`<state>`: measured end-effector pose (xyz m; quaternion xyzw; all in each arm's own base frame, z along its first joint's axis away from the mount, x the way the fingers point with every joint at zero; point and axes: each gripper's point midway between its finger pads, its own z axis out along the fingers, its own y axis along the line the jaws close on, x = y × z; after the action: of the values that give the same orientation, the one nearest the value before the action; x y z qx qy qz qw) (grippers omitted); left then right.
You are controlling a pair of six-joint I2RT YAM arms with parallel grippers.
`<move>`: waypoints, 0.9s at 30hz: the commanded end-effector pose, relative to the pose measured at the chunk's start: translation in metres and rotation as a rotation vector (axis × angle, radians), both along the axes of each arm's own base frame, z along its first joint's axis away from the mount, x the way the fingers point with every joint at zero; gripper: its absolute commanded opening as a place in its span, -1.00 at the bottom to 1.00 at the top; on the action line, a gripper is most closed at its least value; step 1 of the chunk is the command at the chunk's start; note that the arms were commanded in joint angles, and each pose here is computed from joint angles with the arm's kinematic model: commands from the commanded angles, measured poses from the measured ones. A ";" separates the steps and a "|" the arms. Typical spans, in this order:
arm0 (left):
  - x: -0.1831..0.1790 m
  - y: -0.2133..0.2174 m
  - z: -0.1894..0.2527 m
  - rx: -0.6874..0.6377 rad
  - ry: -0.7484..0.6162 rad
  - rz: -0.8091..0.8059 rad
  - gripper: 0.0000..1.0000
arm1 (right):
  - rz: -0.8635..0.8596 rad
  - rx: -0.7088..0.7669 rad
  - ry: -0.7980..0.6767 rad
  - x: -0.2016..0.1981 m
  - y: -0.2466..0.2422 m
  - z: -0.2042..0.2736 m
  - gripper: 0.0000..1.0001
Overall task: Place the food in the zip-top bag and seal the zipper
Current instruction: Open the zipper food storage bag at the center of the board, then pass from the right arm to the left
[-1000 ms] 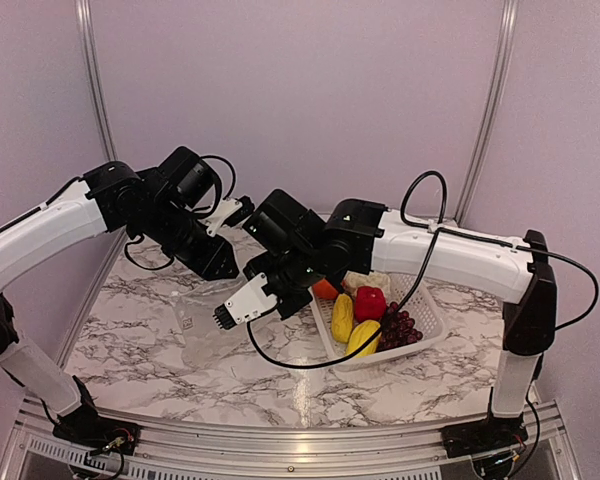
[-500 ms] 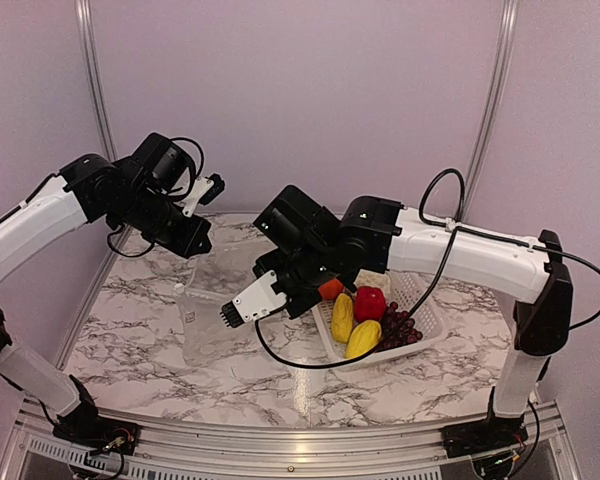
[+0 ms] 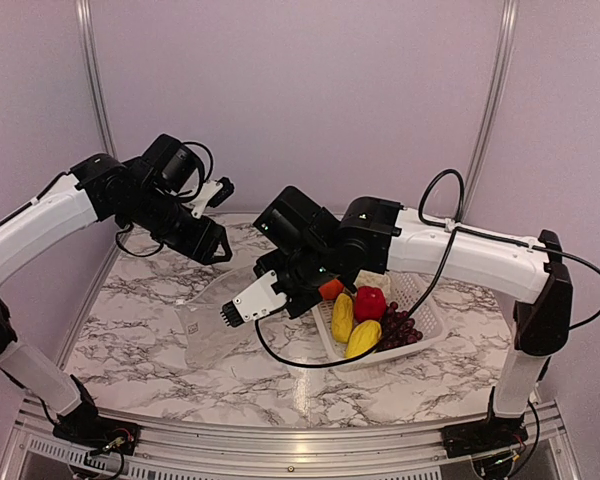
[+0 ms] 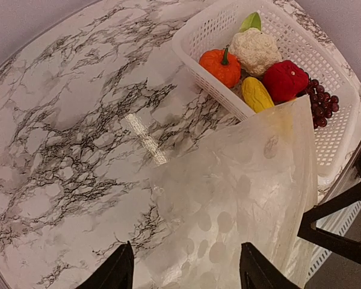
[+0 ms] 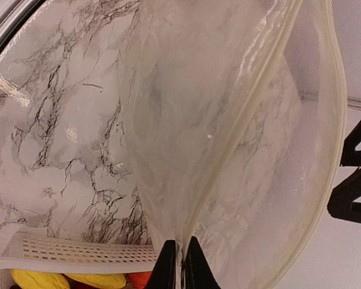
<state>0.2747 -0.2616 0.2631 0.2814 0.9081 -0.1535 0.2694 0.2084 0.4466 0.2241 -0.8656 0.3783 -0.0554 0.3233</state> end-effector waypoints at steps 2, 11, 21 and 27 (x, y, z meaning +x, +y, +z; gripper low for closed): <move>-0.010 -0.025 -0.008 -0.039 0.072 -0.092 0.26 | 0.004 0.027 -0.016 0.000 0.003 0.012 -0.88; -0.016 -0.028 -0.007 -0.015 0.046 -0.113 0.27 | 0.006 0.021 -0.007 -0.001 0.003 0.009 -0.88; -0.038 -0.034 0.000 -0.032 0.042 -0.189 0.28 | 0.007 0.022 -0.002 -0.002 0.003 0.009 -0.88; -0.033 -0.026 -0.025 0.079 0.042 -0.154 0.27 | 0.009 0.027 -0.002 -0.001 0.004 0.011 -0.88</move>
<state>0.2397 -0.2990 0.2576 0.3548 0.8840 -0.1862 0.2411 0.2083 0.4465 0.2240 -0.8658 0.3784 -0.0552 0.3228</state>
